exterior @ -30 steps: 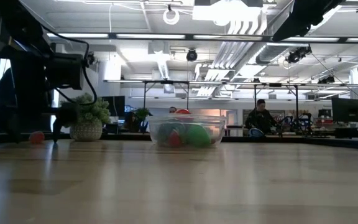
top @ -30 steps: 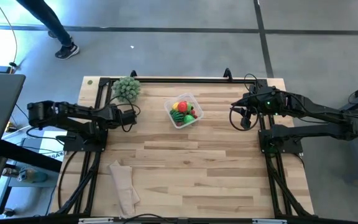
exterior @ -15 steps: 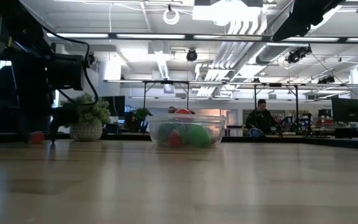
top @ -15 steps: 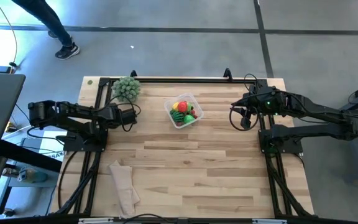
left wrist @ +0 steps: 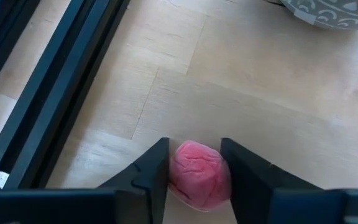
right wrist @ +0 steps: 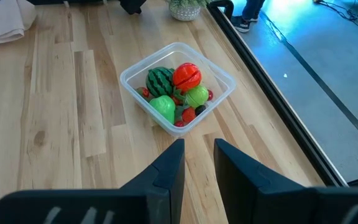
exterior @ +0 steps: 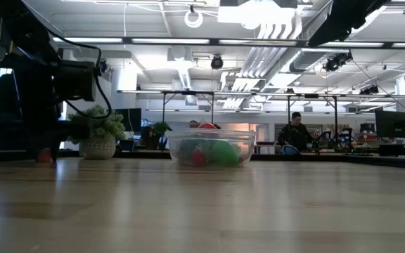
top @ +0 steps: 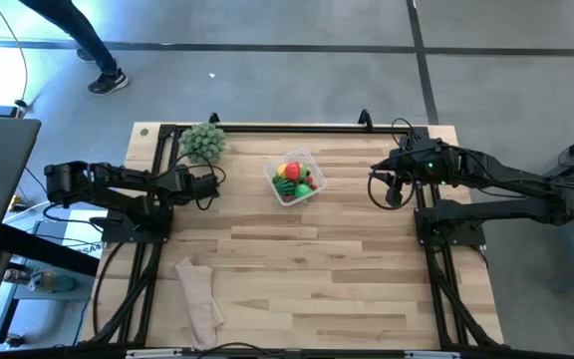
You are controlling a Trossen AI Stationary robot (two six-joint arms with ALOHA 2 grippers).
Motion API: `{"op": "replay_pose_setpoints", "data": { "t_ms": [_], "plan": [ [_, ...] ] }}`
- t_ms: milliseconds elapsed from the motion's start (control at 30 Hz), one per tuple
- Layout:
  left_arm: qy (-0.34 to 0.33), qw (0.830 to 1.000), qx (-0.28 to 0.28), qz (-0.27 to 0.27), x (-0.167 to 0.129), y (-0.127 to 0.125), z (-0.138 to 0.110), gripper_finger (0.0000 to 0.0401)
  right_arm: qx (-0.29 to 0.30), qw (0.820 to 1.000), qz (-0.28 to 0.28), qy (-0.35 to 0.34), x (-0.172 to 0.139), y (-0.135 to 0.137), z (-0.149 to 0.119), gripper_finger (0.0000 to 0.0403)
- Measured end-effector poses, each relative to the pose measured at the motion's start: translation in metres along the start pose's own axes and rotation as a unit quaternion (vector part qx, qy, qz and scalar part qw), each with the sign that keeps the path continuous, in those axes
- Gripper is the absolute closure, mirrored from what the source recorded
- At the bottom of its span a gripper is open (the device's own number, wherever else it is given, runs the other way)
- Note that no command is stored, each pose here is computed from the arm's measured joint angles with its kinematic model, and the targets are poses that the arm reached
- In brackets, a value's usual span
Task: Pick and placing Produce into tupperware
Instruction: Put the pink peach into the transparent container
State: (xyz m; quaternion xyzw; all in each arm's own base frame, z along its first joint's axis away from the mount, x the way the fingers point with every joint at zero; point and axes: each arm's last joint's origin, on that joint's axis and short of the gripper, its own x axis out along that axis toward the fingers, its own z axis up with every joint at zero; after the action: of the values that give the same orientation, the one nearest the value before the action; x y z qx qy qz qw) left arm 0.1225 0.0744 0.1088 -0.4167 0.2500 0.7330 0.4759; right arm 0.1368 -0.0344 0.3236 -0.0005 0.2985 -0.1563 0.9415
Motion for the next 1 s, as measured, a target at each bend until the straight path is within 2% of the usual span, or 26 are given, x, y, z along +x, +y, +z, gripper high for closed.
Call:
{"op": "replay_pose_setpoints", "data": {
  "t_ms": [167, 667, 867, 1000],
  "plan": [
    [0.003, 1.0, -0.001, -0.002, 0.0, 0.0, 0.0, 0.0291, 0.0, 1.0, 0.0, 0.0, 0.0, 0.0, 0.0, 0.0327],
    [0.005, 1.0, 0.006, -0.006, 0.0, -0.001, 0.0, 0.0276, 0.0, 1.0, 0.0, 0.0, 0.0, 0.0, 0.0, 0.0327],
    [0.004, 0.999, 0.033, -0.023, 0.0, -0.005, 0.0, 0.0275, 0.0, 1.0, 0.0, 0.0, 0.0, 0.0, 0.0, 0.0327],
    [0.005, 0.996, 0.066, -0.056, -0.001, -0.012, 0.0, 0.0275, 0.0, 1.0, 0.0, 0.0, 0.0, 0.0, 0.0, 0.0327]
  ]
}}
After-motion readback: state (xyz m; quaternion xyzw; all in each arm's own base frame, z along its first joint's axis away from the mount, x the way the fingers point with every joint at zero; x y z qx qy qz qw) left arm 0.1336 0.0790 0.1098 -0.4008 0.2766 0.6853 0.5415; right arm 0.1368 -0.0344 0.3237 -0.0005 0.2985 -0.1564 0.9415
